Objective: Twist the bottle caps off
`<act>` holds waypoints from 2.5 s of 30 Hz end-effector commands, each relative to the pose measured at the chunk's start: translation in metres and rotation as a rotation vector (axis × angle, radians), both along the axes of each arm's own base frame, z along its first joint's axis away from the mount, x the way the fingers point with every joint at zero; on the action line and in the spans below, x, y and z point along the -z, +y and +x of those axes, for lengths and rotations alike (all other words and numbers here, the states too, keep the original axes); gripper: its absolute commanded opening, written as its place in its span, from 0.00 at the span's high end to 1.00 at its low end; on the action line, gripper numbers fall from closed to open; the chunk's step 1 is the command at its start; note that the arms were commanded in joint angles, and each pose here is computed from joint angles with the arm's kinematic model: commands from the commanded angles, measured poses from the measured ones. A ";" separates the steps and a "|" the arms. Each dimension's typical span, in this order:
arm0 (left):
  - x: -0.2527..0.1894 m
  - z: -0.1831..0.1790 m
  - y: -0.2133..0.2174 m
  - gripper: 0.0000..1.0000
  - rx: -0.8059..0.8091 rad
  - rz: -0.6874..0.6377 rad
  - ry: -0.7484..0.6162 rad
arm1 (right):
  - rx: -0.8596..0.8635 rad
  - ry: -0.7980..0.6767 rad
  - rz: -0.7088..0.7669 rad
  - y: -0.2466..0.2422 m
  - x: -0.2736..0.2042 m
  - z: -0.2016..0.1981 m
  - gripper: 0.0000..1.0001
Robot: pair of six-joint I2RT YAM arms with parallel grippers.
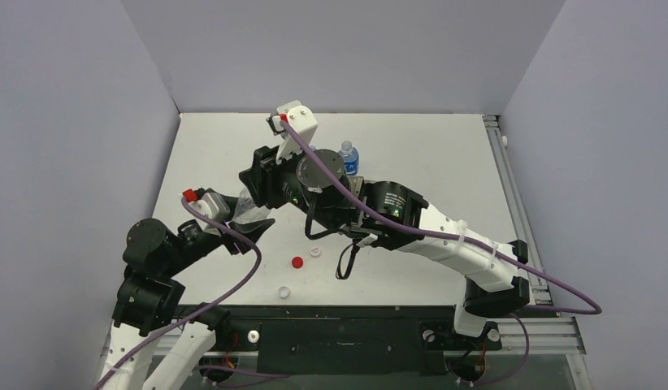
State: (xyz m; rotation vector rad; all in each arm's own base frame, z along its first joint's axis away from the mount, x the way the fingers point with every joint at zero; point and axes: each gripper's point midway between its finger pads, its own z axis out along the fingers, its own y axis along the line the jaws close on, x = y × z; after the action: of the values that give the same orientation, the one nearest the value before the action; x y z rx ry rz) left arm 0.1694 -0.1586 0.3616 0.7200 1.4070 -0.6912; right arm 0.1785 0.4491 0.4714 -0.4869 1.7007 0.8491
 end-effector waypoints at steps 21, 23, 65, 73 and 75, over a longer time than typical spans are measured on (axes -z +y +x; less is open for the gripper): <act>-0.049 -0.110 -0.043 0.89 0.655 -0.189 0.232 | -0.830 -0.177 0.234 -0.042 -0.067 -0.119 0.98; -0.050 -0.107 -0.043 0.89 0.640 -0.191 0.223 | -0.788 -0.173 0.220 -0.044 -0.066 -0.113 0.73; -0.035 -0.053 -0.027 0.83 0.288 -0.147 0.016 | -0.257 -0.158 0.192 -0.040 -0.068 -0.034 1.00; -0.053 -0.103 -0.042 0.78 0.596 -0.220 0.212 | -0.841 -0.221 0.248 -0.053 -0.074 -0.124 1.00; -0.056 -0.105 -0.042 0.78 0.606 -0.220 0.212 | -0.864 -0.211 0.221 -0.054 -0.067 -0.126 1.00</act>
State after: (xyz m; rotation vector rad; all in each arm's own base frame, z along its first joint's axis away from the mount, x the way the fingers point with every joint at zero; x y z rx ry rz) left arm 0.0936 -0.2001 0.3913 0.8511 1.3362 -1.2890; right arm 0.1010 0.4216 0.4958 -0.9710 1.4121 1.3328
